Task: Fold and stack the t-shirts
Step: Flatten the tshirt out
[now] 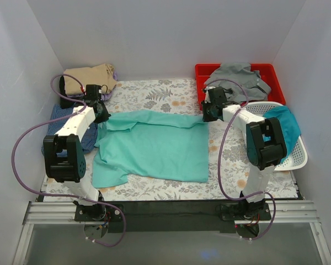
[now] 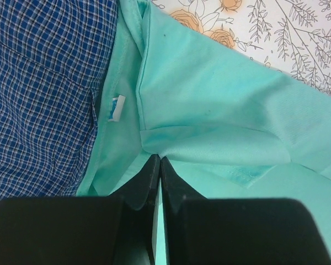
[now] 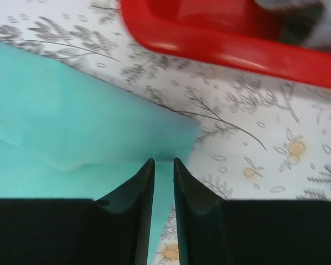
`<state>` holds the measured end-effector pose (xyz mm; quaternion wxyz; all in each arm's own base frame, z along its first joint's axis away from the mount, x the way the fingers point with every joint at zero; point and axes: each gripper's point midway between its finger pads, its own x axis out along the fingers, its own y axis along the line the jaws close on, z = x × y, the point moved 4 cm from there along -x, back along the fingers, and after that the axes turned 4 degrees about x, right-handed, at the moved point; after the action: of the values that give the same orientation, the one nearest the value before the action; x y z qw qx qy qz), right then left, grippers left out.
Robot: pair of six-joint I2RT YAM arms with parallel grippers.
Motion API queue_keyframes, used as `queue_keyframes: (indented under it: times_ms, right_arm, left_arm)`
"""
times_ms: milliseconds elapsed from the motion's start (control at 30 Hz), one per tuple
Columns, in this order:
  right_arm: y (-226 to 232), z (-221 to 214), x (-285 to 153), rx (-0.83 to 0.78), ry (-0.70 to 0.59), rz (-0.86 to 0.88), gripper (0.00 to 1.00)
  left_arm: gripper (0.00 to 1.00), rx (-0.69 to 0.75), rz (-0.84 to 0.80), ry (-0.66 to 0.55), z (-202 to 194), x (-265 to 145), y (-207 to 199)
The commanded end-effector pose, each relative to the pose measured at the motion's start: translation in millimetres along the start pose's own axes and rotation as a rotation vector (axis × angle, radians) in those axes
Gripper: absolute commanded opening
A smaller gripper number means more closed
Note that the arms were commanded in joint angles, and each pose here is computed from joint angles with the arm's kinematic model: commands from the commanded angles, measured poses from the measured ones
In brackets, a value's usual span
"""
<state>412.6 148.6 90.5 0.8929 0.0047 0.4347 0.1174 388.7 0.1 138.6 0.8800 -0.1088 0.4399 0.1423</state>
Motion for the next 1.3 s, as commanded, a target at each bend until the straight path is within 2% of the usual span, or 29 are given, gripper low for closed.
queue_keyframes:
  times_ms: [0,100,300,600,633,800,1267]
  right_arm:
    - [-18.1,1.4,-17.5,0.181,-0.019,0.055,0.27]
    - [-21.5,-7.1,-15.0,0.304,-0.059,0.142,0.28]
    - [-10.0,-13.4,-10.8,0.396,-0.19,0.358,0.31]
    - [-15.6,-15.0,-30.0,0.458,-0.327,0.457,0.33]
    - [-22.3,-3.0,-49.0,0.461,-0.392,0.411,0.35]
    - [-18.4,-7.0,-33.4,0.458,-0.335,0.456,0.36]
    - [-26.8,-8.5,-13.7,0.458,-0.322,0.411,0.36]
  left_arm:
    - [0.0,-0.006,-0.034,-0.028,13.5,-3.7,-4.9]
    - [0.0,-0.013,-0.059,-0.023,12.0,-3.6,-8.2]
    - [0.0,-0.013,-0.07,-0.024,8.9,-3.4,-8.8]
    - [0.0,-0.01,-0.082,0.003,0.2,3.2,-9.8]
    - [0.0,-0.011,-0.076,-0.004,-1.3,1.5,-7.9]
    - [0.0,-0.012,-0.089,0.015,-3.8,5.3,-10.5]
    - [0.0,-0.014,-0.089,0.007,-1.5,4.0,-10.6]
